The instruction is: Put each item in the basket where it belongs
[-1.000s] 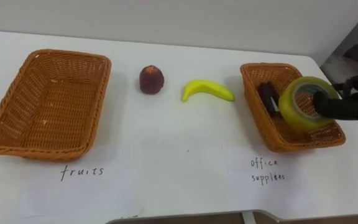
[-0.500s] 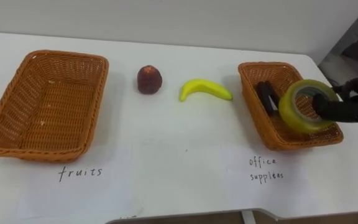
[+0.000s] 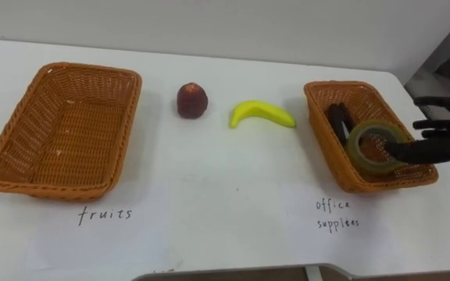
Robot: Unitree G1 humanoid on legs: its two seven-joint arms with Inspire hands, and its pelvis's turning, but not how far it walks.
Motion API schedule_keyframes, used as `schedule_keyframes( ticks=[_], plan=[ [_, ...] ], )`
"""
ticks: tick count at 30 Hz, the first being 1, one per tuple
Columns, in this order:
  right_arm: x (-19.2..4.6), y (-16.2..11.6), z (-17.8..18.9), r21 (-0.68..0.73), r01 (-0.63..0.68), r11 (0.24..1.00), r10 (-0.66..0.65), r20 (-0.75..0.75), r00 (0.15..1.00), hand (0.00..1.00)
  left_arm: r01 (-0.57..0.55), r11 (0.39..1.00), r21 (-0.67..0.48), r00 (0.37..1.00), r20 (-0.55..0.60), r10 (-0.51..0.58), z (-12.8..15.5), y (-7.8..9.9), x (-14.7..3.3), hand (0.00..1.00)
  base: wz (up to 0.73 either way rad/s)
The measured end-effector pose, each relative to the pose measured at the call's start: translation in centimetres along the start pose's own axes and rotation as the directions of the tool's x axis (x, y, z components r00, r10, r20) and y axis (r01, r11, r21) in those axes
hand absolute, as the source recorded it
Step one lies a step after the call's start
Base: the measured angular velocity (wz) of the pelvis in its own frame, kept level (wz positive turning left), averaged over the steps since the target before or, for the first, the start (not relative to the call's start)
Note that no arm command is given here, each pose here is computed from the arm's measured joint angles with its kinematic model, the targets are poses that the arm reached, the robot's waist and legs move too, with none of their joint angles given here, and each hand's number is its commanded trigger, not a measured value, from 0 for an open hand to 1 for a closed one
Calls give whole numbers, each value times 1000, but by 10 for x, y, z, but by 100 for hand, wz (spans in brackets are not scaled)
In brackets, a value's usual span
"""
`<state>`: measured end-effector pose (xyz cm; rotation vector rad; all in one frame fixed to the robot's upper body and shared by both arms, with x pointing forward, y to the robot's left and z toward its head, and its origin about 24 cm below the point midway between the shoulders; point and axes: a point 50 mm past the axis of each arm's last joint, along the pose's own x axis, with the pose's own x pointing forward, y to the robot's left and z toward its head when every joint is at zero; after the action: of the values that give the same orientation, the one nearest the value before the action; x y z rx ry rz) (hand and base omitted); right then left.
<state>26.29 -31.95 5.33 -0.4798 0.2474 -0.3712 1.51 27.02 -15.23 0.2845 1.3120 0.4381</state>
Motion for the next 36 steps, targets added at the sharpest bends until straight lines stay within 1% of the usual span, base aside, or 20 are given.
schedule_keyframes(
  ticks=[28,36],
  plan=[
    [0,1,1,-3,-23,1000,23,4,1000,0,2,1000,12,1000,2,-2,0,-1,0,0,0],
    [-1,0,15,-3,-18,1000,18,68,998,0,1,1000,10,1000,7,-1,2,-1,0,0,0]
  ],
)
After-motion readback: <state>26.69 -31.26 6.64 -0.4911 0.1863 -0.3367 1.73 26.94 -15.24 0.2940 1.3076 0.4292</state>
